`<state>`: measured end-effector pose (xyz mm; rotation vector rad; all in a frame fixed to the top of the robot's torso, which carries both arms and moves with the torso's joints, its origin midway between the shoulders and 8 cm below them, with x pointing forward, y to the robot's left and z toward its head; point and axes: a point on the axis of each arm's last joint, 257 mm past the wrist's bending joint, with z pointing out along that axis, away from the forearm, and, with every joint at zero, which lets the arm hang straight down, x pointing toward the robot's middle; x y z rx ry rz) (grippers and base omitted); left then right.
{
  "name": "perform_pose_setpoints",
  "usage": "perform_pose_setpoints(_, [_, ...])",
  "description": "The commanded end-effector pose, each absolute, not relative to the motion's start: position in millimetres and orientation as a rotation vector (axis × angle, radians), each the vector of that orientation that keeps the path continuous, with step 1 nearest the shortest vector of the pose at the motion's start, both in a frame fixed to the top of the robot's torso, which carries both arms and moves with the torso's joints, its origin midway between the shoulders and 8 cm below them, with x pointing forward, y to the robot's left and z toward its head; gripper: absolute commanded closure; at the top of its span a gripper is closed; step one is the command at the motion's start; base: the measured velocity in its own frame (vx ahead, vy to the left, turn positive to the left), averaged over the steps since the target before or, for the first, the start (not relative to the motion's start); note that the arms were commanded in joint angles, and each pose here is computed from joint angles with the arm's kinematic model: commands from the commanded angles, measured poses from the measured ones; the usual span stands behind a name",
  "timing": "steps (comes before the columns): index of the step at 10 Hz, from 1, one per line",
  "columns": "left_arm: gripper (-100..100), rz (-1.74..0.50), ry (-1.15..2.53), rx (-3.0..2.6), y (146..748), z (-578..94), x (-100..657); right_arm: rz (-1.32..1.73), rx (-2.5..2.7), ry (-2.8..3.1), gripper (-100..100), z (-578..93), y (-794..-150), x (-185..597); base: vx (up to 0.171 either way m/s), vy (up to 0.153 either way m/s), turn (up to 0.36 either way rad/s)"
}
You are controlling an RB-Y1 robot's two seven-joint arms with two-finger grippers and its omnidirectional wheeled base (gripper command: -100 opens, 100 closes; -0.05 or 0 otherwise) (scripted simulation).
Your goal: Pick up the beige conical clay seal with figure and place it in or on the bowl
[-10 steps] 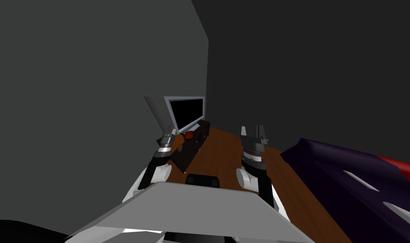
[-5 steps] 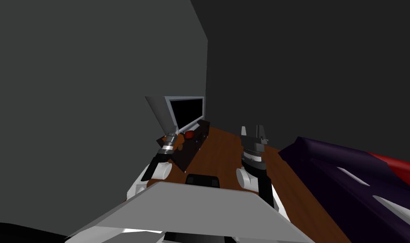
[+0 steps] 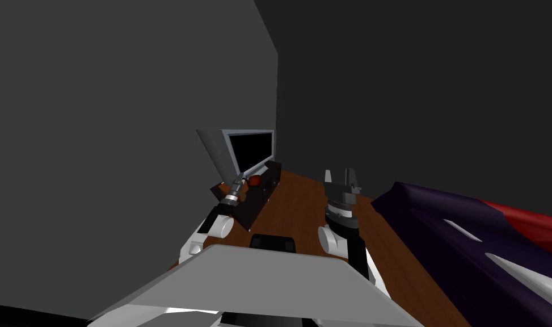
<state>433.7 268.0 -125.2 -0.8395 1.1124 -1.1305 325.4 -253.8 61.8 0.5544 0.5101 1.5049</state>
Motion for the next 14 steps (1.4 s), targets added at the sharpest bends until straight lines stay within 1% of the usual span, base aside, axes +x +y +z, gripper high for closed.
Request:
perform_pose_setpoints(1, [-100,-1.127,1.137,-0.853,267,-131,437,1.505,0.554,0.51,0,62,-254,325,-0.027,0.002,-0.007])
perform_pose_setpoints(9, [-100,-1.034,1.455,-0.961,259,-238,452,1.505,0.554,0.51,0,62,-254,325,-0.021,0.0,-0.027])
perform_pose_setpoints(14, [-100,-0.908,1.684,-0.984,265,-316,436,1.505,0.554,0.51,0,62,-254,325,0.028,0.009,-0.004])
